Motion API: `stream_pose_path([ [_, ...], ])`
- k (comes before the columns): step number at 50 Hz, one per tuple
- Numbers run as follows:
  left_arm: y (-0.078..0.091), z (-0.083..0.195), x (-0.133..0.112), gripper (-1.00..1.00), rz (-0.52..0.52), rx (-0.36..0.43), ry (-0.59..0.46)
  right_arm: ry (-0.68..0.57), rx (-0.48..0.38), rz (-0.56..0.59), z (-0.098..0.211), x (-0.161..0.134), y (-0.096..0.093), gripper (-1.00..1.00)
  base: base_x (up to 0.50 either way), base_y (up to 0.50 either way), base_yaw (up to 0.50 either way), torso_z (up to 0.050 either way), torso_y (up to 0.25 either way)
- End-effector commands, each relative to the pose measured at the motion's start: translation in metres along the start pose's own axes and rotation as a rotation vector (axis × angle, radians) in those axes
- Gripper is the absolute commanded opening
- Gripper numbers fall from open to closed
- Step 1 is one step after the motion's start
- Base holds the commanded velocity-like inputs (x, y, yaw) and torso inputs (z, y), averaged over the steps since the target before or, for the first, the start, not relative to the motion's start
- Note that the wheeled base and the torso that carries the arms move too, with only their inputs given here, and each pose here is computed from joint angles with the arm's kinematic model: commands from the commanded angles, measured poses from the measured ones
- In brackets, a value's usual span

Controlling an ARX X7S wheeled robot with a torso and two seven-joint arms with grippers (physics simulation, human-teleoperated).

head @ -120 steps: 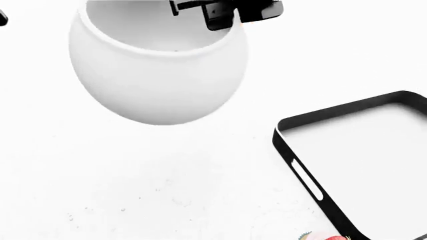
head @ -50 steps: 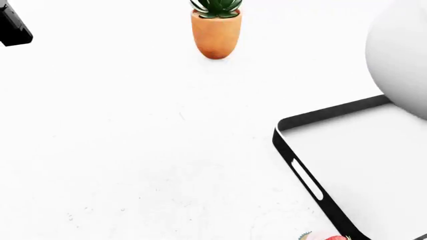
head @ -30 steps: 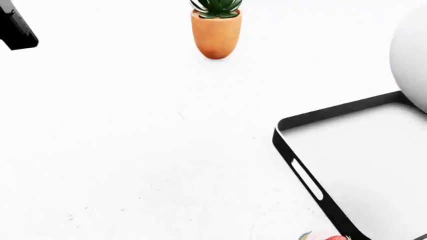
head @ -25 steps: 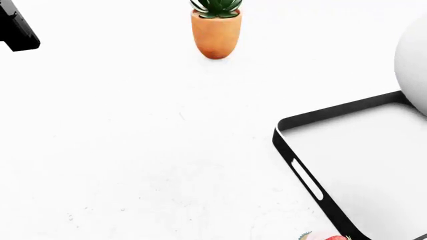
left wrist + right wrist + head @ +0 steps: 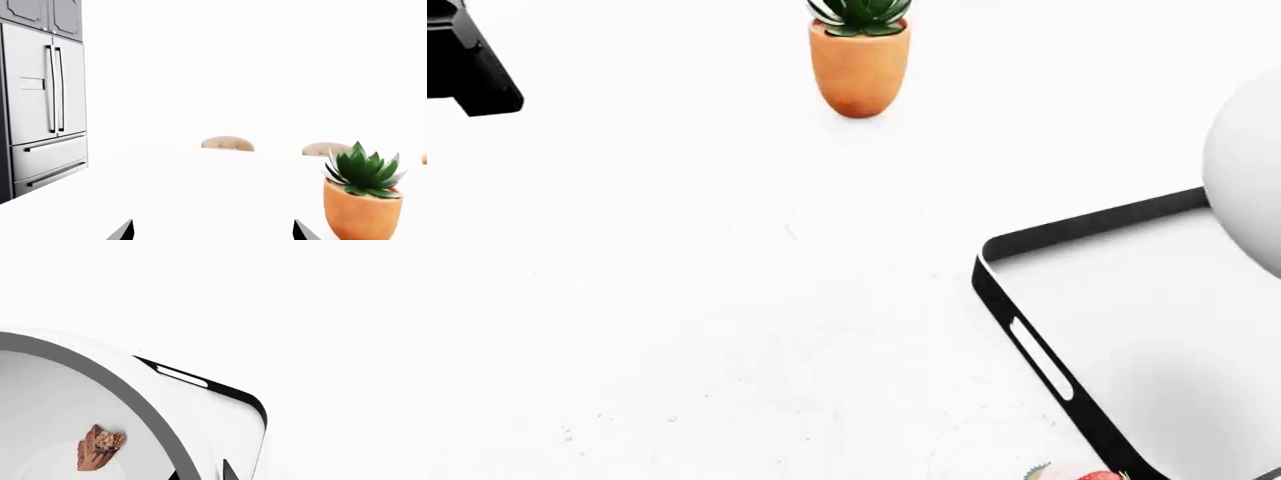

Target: Pick up the bowl with cake and place it on the tray. Pick up the cupcake and place it on the tray.

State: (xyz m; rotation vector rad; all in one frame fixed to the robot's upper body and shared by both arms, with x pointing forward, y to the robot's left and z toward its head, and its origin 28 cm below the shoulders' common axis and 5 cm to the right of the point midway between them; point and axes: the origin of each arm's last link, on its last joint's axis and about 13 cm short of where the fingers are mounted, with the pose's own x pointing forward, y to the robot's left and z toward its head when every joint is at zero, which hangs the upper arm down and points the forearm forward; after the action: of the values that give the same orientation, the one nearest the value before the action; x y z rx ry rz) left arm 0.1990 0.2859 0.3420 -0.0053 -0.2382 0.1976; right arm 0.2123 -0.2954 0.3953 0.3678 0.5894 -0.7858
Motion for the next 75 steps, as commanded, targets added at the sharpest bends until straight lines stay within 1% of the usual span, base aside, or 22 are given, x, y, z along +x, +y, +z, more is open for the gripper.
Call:
stream_pose_path([
  [1, -0.002, -0.003, -0.002, 1.0, -0.007, 0.009, 0.004, -0.03, 0.033, 0.018, -0.006, 0.008, -0.003, -1.0, 0.0, 0.0, 0.0, 0.0, 0.0],
  [11, -0.003, -0.005, -0.001, 1.0, -0.01, 0.017, 0.007, -0.023, 0.027, -0.024, -0.015, 0.015, -0.013, -1.0, 0.0, 0.0, 0.0, 0.0, 0.0],
  [20, -0.004, -0.006, -0.002, 1.0, -0.012, 0.022, 0.007, -0.017, 0.024, -0.047, -0.025, 0.024, -0.019, -1.0, 0.0, 0.0, 0.0, 0.0, 0.001],
  [38, -0.005, -0.007, -0.004, 1.0, -0.017, 0.027, 0.006, -0.023, 0.013, -0.017, -0.036, 0.035, -0.01, -1.0, 0.0, 0.0, 0.0, 0.0, 0.001],
  [69, -0.006, -0.009, -0.005, 1.0, -0.023, 0.033, 0.01, -0.026, 0.005, -0.011, -0.038, 0.038, -0.01, -1.0, 0.0, 0.0, 0.0, 0.0, 0.0],
  [70, -0.006, -0.009, -0.005, 1.0, -0.023, 0.033, 0.01, -0.027, 0.005, -0.01, -0.038, 0.038, -0.01, 1.0, 0.0, 0.0, 0.0, 0.0, 0.0],
  [75, -0.006, -0.009, -0.005, 1.0, -0.022, 0.032, 0.009, -0.031, 0.003, -0.007, -0.037, 0.037, -0.009, 1.0, 0.0, 0.0, 0.0, 0.004, 0.002],
])
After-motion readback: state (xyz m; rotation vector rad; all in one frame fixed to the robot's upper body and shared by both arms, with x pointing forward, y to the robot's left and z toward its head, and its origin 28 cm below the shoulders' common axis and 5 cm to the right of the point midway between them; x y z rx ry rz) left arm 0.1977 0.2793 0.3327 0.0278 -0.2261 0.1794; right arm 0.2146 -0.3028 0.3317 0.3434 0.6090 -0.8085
